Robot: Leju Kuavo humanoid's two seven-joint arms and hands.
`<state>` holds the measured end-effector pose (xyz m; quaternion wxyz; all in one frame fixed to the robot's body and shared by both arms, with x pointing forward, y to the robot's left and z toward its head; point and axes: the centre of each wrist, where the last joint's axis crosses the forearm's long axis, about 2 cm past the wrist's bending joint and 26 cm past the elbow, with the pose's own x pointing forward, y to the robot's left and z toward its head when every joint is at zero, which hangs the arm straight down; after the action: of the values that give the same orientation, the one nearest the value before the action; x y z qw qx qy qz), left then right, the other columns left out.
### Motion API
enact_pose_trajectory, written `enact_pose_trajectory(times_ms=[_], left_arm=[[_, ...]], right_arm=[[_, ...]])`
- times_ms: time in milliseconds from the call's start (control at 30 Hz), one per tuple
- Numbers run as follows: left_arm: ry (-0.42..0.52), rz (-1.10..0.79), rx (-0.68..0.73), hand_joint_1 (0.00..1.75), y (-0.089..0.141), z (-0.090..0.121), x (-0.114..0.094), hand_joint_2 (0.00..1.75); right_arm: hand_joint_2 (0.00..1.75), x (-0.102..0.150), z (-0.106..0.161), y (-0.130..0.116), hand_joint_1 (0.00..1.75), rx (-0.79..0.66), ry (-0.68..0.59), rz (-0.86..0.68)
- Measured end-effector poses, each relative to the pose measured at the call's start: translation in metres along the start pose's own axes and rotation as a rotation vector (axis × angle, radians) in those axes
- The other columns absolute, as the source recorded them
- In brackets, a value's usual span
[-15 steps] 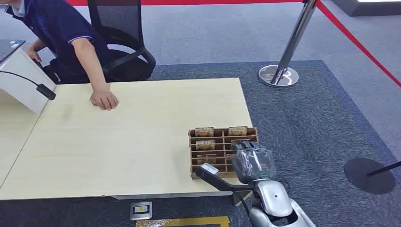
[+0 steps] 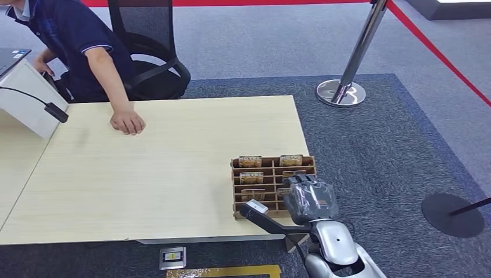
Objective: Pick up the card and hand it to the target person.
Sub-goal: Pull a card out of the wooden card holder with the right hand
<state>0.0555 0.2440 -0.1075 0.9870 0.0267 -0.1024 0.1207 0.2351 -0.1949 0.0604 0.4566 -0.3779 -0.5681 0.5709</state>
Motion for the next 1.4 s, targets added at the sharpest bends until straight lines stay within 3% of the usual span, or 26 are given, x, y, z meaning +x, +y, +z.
enact_pose_trajectory(times_ms=[600,900,1000,1133,1233,1400], left_arm=[[0.0,-0.004,-0.001,0.0,0.0002,0.0,0.0001,0.0],[0.002,-0.004,-0.001,0.0,0.0002,0.0,0.0001,0.0],[0.003,-0.004,0.0,0.0,0.0002,0.0,0.0001,0.0],[0.003,-0.005,0.001,0.0,0.0002,0.0,0.0001,0.0],[0.003,-0.007,0.001,0.0,0.0002,0.0,0.0002,0.0],[0.003,-0.009,0.001,0.0,0.0001,0.0,0.0001,0.0]], right_arm=[[1.75,-0.0035,0.0027,0.002,0.82,0.01,0.027,-0.01],[1.75,-0.0021,0.0024,0.0018,0.89,0.009,0.027,-0.015],[1.75,-0.002,0.0024,0.0018,0.97,0.009,0.026,-0.015],[1.75,-0.001,0.002,0.0016,1.35,0.008,0.021,-0.018],[1.75,0.0003,0.0016,0.0013,1.53,0.007,0.02,-0.021],[1.75,0.0024,0.0013,0.001,1.65,0.006,0.018,-0.027]])
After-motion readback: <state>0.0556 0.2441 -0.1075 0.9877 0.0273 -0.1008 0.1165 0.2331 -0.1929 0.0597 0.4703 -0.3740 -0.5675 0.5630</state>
